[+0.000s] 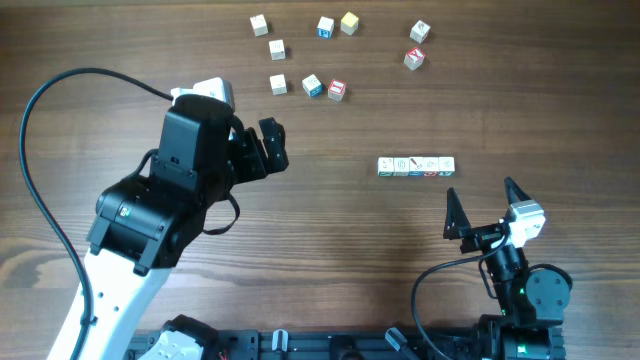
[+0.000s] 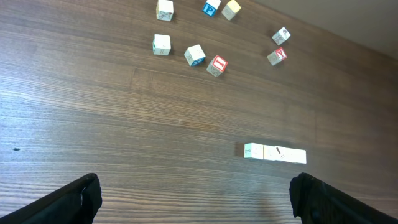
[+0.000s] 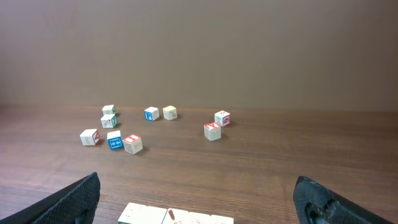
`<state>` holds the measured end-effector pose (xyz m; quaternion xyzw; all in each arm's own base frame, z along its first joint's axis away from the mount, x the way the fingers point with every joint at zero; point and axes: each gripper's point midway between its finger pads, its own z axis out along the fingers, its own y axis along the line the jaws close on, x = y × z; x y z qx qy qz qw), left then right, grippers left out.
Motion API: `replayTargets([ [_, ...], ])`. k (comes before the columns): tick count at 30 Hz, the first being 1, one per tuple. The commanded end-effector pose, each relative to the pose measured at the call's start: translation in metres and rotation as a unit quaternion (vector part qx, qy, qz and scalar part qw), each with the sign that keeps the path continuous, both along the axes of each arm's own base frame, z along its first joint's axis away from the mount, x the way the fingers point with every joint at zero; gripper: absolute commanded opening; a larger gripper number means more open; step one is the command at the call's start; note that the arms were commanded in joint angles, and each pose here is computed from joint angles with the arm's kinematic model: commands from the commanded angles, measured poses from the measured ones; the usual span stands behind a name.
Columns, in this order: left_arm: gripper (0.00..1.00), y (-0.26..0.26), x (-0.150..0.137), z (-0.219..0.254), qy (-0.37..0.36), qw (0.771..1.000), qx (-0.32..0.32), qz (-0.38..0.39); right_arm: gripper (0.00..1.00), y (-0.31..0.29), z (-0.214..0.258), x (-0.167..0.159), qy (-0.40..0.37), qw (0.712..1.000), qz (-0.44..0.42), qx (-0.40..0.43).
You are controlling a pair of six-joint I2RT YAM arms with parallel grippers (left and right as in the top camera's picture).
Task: Form a horizontal line
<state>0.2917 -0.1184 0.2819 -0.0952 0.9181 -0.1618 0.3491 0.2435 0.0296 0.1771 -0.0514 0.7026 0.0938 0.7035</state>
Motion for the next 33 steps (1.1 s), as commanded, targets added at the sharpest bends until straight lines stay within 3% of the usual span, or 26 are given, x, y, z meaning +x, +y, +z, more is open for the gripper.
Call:
replayTargets([
  [1,1.0,0.003,0.002,-0.003,0.001,1.0,0.009,0.006,1.0,-0.002,0.003,0.0,-0.008,1.0,-0.007,-0.001],
  [20,1.0,0.006,0.002,-0.004,0.002,1.0,0.016,0.011,1.0,-0.002,0.003,0.0,-0.007,1.0,-0.007,-0.001],
  [33,1.0,0.072,0.015,-0.01,-0.026,0.985,0.102,0.134,1.0,-0.002,0.003,0.0,-0.007,1.0,-0.007,-0.001],
])
